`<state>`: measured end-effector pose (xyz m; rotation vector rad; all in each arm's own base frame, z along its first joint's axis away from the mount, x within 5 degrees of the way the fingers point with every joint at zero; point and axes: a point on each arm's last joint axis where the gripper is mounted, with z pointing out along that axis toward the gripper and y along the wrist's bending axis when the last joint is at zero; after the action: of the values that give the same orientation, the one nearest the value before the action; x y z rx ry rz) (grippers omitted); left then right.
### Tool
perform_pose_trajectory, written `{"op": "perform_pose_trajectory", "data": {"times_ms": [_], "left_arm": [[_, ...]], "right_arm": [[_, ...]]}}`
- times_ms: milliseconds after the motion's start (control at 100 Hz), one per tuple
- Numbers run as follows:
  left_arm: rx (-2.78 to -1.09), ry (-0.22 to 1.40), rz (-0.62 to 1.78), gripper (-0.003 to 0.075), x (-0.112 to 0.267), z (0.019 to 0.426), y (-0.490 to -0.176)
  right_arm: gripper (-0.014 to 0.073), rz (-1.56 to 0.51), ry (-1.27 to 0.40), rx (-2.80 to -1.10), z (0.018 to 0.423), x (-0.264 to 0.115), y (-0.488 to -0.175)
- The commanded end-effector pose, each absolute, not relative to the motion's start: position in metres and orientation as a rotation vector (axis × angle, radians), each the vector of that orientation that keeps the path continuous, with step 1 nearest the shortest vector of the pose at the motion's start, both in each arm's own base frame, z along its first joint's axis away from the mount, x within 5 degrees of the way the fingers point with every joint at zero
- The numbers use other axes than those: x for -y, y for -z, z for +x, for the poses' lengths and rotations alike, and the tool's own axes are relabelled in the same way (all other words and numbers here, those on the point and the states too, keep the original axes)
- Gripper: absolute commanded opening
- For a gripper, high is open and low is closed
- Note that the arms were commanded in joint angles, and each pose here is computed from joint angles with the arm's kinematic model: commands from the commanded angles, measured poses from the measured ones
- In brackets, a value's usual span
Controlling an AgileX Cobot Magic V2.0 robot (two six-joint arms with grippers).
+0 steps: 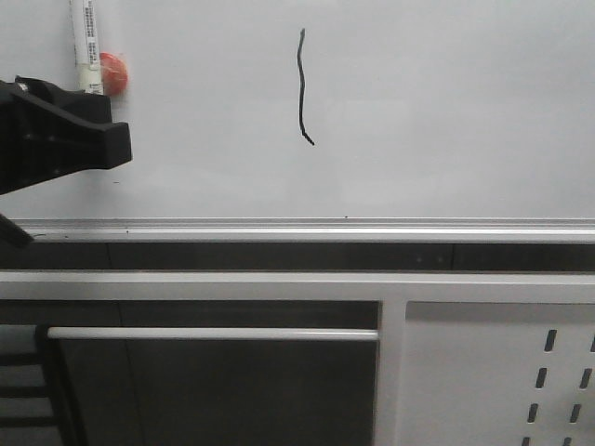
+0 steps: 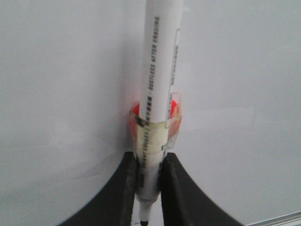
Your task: Write number 1 on whiteboard
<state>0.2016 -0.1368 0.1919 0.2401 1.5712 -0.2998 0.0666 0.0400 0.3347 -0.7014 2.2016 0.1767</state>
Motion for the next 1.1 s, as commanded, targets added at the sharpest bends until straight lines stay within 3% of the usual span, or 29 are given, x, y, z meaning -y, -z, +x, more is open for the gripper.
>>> {"op": "perform_pose_trajectory", "data": {"times_ms": [0, 610, 880, 1090], "left_arm": [[-1.313, 0.311, 0.142, -0.0018, 0.1320, 0.2032, -0.2240], [-1.312, 0.314, 0.150, -0.0012, 0.1328, 0.2031, -0.2237], [-1.312, 0.314, 0.150, 0.0171, 0.1328, 0.2031, -0.2237], [-1.312, 0.314, 0.150, 0.0204, 0.1328, 0.2031, -0.2237]], "right_arm": [[-0.0053, -0.681, -0.188, -2.127, 0.0694, -0.0406, -0.3475], [-0.0053, -0.681, -0.188, -2.127, 0.0694, -0.0406, -0.3475], [-0.0053, -0.681, -0.188, -2.127, 0.0694, -0.0406, -0.3475], [-0.0053, -0.681, -0.188, -2.127, 0.0694, -0.0406, -0.3475]]}}
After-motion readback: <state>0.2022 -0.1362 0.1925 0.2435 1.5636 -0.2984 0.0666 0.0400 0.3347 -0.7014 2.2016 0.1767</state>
